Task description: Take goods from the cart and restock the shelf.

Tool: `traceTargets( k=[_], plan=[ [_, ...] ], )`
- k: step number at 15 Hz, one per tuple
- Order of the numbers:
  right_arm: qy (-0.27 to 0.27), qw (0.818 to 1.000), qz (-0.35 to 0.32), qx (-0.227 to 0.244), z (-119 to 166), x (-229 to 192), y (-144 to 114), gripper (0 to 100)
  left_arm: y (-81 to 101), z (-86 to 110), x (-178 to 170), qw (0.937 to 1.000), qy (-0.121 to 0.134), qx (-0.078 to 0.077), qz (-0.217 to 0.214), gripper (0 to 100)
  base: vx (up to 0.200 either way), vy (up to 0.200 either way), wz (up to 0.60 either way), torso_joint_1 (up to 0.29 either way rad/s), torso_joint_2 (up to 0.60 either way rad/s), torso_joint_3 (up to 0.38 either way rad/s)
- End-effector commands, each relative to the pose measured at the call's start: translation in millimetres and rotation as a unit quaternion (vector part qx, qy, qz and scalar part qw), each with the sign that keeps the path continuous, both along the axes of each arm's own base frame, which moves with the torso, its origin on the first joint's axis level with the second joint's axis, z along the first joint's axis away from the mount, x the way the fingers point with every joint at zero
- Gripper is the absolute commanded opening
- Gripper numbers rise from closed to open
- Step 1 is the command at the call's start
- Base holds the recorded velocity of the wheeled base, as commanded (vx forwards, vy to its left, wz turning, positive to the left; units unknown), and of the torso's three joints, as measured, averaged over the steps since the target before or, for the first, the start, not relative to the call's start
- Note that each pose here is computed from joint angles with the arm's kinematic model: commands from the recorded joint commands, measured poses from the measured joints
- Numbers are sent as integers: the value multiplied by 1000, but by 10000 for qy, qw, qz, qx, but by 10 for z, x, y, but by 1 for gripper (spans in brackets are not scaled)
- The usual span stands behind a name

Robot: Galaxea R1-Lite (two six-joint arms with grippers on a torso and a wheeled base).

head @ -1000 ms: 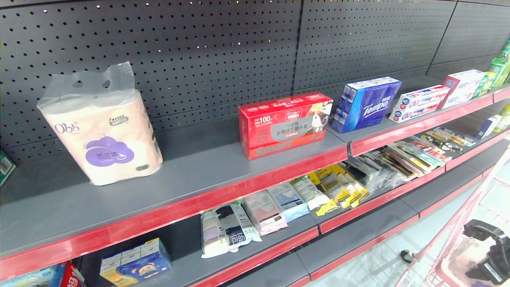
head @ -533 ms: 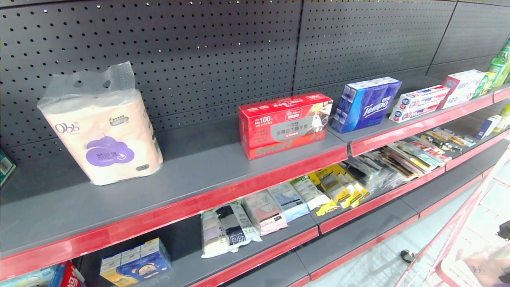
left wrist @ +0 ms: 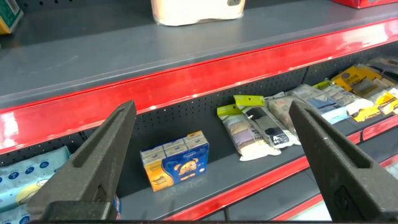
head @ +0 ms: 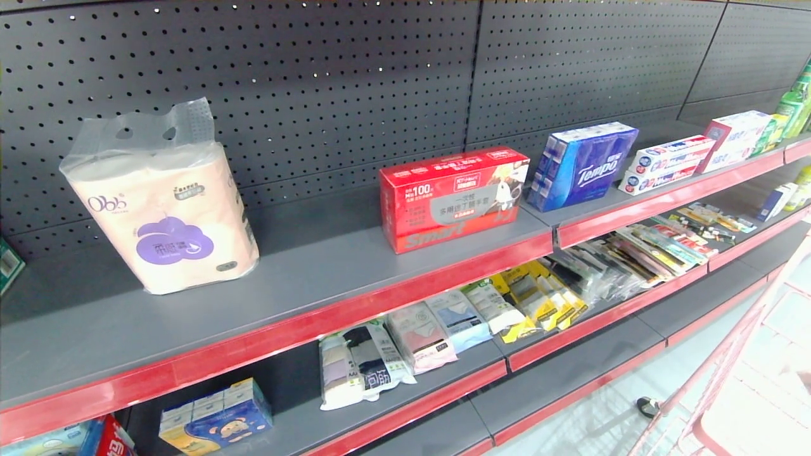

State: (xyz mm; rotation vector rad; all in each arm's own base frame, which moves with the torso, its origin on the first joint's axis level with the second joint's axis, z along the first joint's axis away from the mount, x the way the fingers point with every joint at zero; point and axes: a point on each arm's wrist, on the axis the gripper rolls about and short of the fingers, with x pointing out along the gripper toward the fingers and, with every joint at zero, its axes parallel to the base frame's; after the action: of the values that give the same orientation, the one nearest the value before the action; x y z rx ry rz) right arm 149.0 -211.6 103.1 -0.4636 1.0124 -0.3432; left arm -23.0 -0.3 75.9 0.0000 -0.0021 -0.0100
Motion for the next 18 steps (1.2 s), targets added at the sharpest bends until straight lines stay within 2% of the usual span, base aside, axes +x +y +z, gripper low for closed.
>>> traceTargets(
  k=[1, 4, 6, 9, 11, 12, 14, 18],
  plan=[
    [-593, 9978, -19, -286, 317, -72, 325, 0, 0, 0, 0, 10000, 3, 0, 4, 100, 0, 0, 0, 0, 0, 0],
    [-1621, 9856, 336, 341, 507, 89, 978, 0, 0, 0, 0, 10000, 3, 0, 4, 100, 0, 0, 0, 0, 0, 0],
    [-2177, 9674, 901, 923, 608, 110, 1464, 0, 0, 0, 0, 10000, 3, 0, -4, 100, 0, 0, 0, 0, 0, 0],
    [-2786, 9419, 1431, 1215, 800, -25, 1821, 0, 0, 0, 0, 10000, 3, 0, 4, 100, 0, 0, 0, 0, 0, 0],
    [-3063, 9269, 1661, 1397, 807, -244, 2001, 0, 0, 0, 0, 10000, 3, 0, 4, 100, 0, 0, 0, 0, 0, 0],
    [-3343, 9133, 1752, 1529, 791, -467, 2092, 0, 0, 4, -1, 10000, -5, 0, 4, 100, 0, 0, 0, 0, 0, 0],
    [-3579, 9077, 1541, 1559, 793, -713, 2116, 0, 0, 0, 0, 10000, 3, 0, 4, 100, 0, 0, 0, 0, 0, 0],
    [-3851, 8942, 1626, 1605, 994, -1025, 2111, 0, 0, 0, 0, 10000, 3, 0, 4, 100, 0, 0, 0, 0, 0, 0]
  ],
)
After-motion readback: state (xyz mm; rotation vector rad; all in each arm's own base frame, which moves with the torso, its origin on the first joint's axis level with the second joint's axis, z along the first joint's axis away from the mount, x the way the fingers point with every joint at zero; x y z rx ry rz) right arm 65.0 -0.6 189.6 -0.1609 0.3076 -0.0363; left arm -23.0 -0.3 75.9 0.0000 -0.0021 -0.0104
